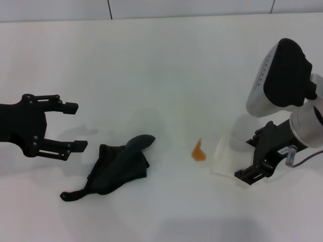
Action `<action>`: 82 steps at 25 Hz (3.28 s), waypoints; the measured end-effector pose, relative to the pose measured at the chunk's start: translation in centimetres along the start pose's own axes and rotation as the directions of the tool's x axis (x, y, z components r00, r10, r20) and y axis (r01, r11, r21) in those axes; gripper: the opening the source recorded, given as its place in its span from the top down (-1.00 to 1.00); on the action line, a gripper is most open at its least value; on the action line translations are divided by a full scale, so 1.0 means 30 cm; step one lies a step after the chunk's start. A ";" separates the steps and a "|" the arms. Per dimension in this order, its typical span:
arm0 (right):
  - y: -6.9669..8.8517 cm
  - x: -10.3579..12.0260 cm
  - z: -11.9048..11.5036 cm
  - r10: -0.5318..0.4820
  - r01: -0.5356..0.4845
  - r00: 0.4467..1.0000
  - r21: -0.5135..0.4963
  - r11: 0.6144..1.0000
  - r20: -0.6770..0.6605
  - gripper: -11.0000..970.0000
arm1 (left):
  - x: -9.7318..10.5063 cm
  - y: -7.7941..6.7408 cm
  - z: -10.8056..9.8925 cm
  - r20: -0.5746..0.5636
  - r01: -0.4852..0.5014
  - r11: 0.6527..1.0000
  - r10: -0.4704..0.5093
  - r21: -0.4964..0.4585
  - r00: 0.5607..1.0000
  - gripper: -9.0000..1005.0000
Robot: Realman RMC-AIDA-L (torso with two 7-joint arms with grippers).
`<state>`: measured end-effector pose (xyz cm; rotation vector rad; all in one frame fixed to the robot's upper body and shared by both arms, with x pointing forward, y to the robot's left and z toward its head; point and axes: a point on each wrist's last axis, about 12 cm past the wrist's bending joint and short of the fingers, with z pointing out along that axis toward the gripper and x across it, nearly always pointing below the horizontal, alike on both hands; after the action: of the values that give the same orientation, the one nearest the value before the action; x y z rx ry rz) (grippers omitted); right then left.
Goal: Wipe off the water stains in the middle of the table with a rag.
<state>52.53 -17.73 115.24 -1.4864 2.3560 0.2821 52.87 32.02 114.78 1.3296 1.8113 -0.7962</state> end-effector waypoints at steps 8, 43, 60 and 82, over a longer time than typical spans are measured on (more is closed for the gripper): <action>-0.002 0.003 -0.001 0.005 -0.005 1.000 0.001 1.000 0.001 -0.53 | -0.001 0.001 0.000 0.001 -0.001 1.000 0.001 -0.001 1.000 -0.77; -0.177 0.380 -0.001 0.168 -0.171 0.720 -0.063 0.983 0.673 -0.50 | -0.008 -0.001 0.024 0.019 -0.006 1.000 0.006 -0.001 1.000 -0.78; -0.129 0.493 0.150 0.144 -0.212 0.634 -0.008 0.977 0.759 -0.50 | -0.011 -0.008 0.040 0.029 -0.013 1.000 0.012 0.009 1.000 -0.78; -0.114 0.540 0.198 0.178 -0.265 0.658 0.004 0.964 0.732 -0.51 | -0.014 -0.013 0.048 0.031 -0.013 1.000 0.013 0.019 0.999 -0.77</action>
<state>50.29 -30.68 103.55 -0.7883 1.8279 0.6584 52.87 30.53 114.40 1.3331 1.7735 -0.8251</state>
